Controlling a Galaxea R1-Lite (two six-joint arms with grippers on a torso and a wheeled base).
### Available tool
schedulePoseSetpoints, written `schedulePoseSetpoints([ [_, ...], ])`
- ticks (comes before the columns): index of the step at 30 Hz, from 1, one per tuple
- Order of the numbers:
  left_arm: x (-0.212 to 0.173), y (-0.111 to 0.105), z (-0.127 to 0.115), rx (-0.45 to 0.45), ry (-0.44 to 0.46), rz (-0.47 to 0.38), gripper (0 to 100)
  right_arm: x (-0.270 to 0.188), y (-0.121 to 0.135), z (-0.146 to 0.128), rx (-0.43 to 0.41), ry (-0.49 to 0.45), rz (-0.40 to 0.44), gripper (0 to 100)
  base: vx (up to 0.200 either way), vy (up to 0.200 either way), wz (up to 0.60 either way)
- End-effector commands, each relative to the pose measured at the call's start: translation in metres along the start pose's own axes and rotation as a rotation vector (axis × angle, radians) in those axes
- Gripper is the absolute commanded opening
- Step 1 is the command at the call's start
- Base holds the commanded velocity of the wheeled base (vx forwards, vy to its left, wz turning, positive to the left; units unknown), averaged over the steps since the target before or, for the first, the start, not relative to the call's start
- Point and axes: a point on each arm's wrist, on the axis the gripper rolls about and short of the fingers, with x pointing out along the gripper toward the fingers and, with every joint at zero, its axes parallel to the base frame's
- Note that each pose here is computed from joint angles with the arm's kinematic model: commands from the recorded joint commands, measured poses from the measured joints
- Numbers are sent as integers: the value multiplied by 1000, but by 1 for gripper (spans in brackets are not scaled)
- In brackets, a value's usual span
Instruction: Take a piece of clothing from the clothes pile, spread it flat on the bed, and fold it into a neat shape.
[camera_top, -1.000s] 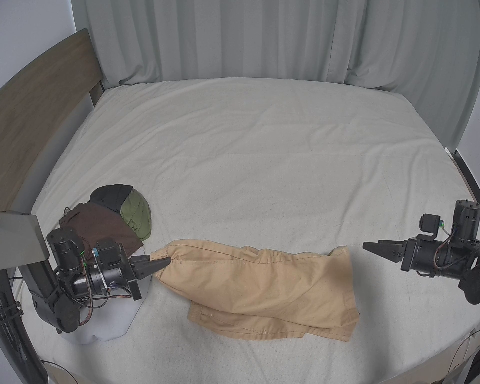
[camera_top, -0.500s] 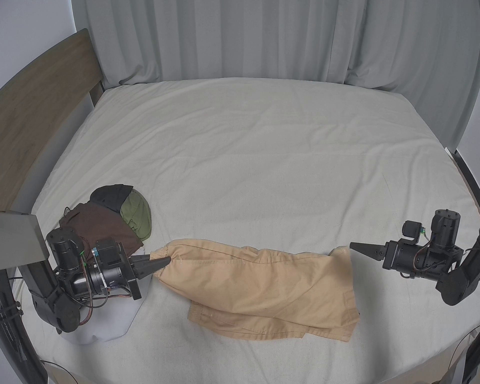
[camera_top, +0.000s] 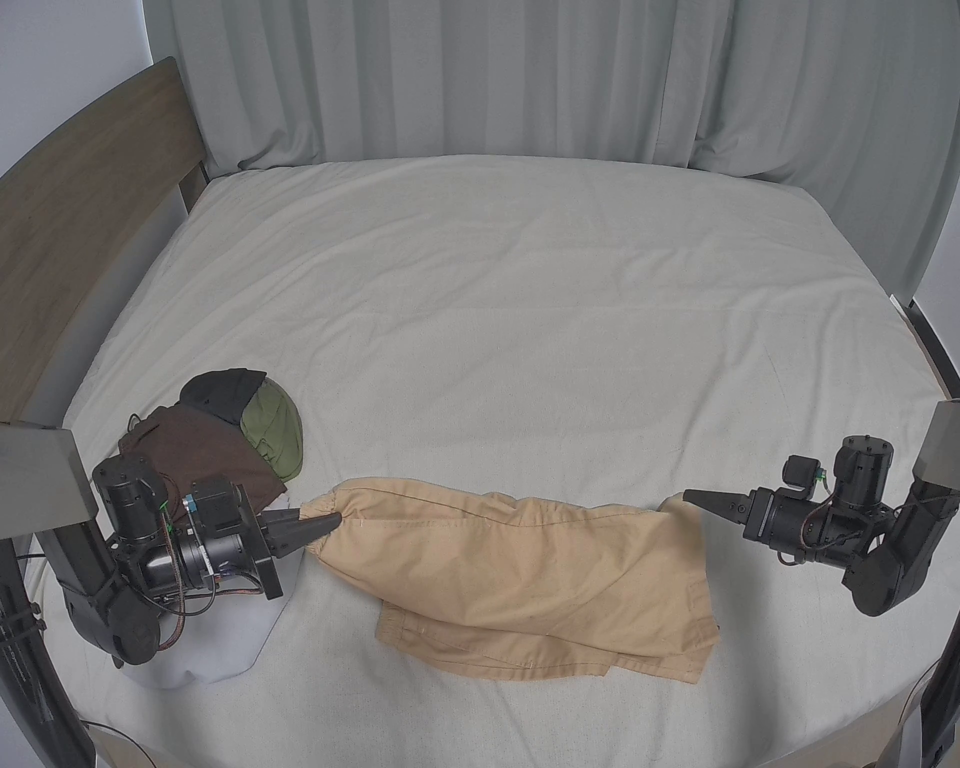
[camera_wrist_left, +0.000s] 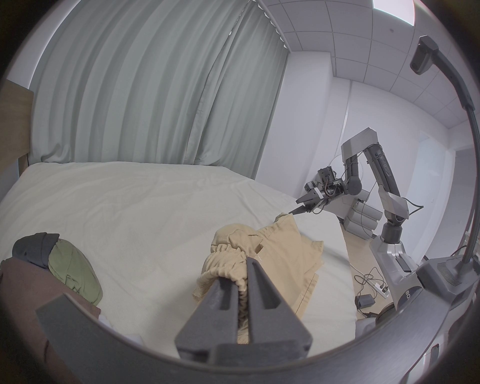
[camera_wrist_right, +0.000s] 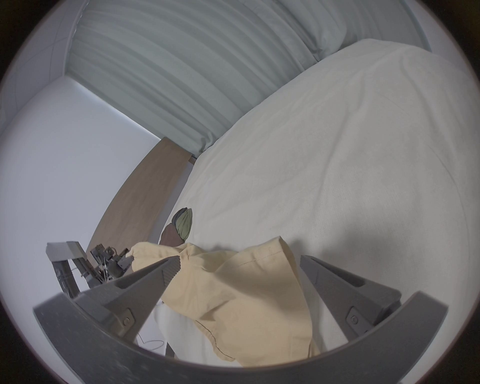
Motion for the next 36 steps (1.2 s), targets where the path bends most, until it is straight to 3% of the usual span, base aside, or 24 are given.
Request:
schedulePoseSetpoints([
  [1, 0, 0, 1, 2, -1, 0, 0, 9, -8, -6, 45, 12, -1, 100, 0, 0, 0],
  [21, 0, -1, 2, 4, -3, -3, 0, 19, -5, -7, 78, -14, 54, 100, 0, 0, 0],
  [22, 0, -1, 2, 4, -3, -3, 0, 20, -4, -9, 88, -20, 63, 0, 0, 0, 0],
  [36, -2, 7, 1, -4, -7, 22, 0, 10, -5, -21, 104, 13, 90, 0, 0, 0, 0],
])
